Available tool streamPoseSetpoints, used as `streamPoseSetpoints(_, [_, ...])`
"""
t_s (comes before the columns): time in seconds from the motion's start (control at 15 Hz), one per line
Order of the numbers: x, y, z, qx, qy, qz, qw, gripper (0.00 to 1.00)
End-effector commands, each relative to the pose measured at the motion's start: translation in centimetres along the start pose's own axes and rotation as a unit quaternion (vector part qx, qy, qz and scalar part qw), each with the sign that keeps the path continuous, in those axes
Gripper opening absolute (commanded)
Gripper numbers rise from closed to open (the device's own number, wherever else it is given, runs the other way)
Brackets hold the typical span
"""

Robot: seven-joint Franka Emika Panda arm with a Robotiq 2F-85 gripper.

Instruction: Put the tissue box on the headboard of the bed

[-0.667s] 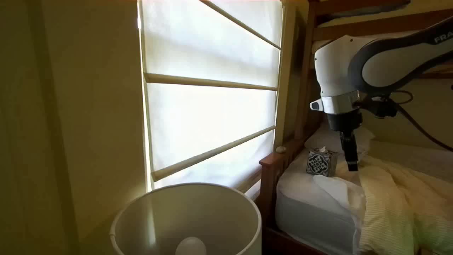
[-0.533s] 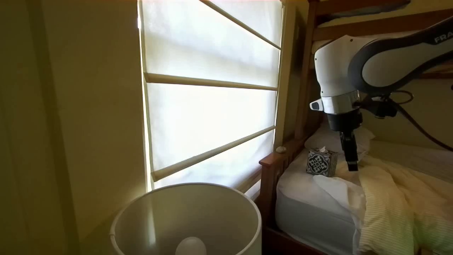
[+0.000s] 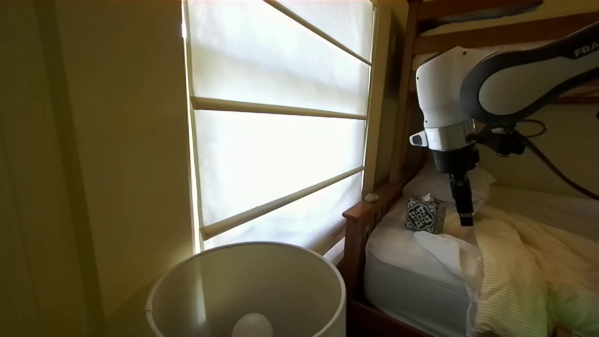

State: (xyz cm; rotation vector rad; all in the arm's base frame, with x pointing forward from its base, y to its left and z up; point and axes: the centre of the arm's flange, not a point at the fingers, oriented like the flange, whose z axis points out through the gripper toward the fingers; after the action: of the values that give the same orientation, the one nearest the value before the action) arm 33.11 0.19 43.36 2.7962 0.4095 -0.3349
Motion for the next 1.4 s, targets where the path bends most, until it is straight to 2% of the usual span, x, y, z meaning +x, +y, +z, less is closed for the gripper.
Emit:
streamPoseSetpoints(0.0, [-0.3, 1.6, -0.2, -0.003, 0.011, 0.01, 0.9999, 1.0])
streamPoseSetpoints(0.13, [-1.3, 5.1, -0.5, -0.003, 0.033, 0.025, 0.9991, 1.0])
streamPoseSetpoints(0.27, [-1.9, 9.0, -0.6, 0.02, 0.065, 0.056, 0.9961, 1.0])
streamPoseSetpoints(0.53, [-3.6, 17.7, -0.9, 0.056, 0.149, 0.044, 0.9862, 1.0])
streamPoseSetpoints(0.73, [-5.0, 23.6, -1.3, 0.108, 0.168, 0.079, 0.9767, 1.0])
streamPoseSetpoints(0.8, [-5.8, 20.1, -0.5, 0.075, 0.166, 0.074, 0.9805, 1.0])
streamPoseSetpoints(0.93, [-6.4, 22.5, -0.5, 0.091, 0.176, 0.085, 0.9766, 1.0])
streamPoseSetpoints(1.07, [-5.9, 22.8, -0.5, 0.093, 0.173, 0.086, 0.9767, 1.0])
streamPoseSetpoints(1.13, [-5.4, 23.5, -0.4, 0.107, 0.167, 0.099, 0.975, 1.0])
streamPoseSetpoints(1.33, [-4.6, 29.9, 0.3, 0.09, 0.172, 0.173, 0.9655, 1.0])
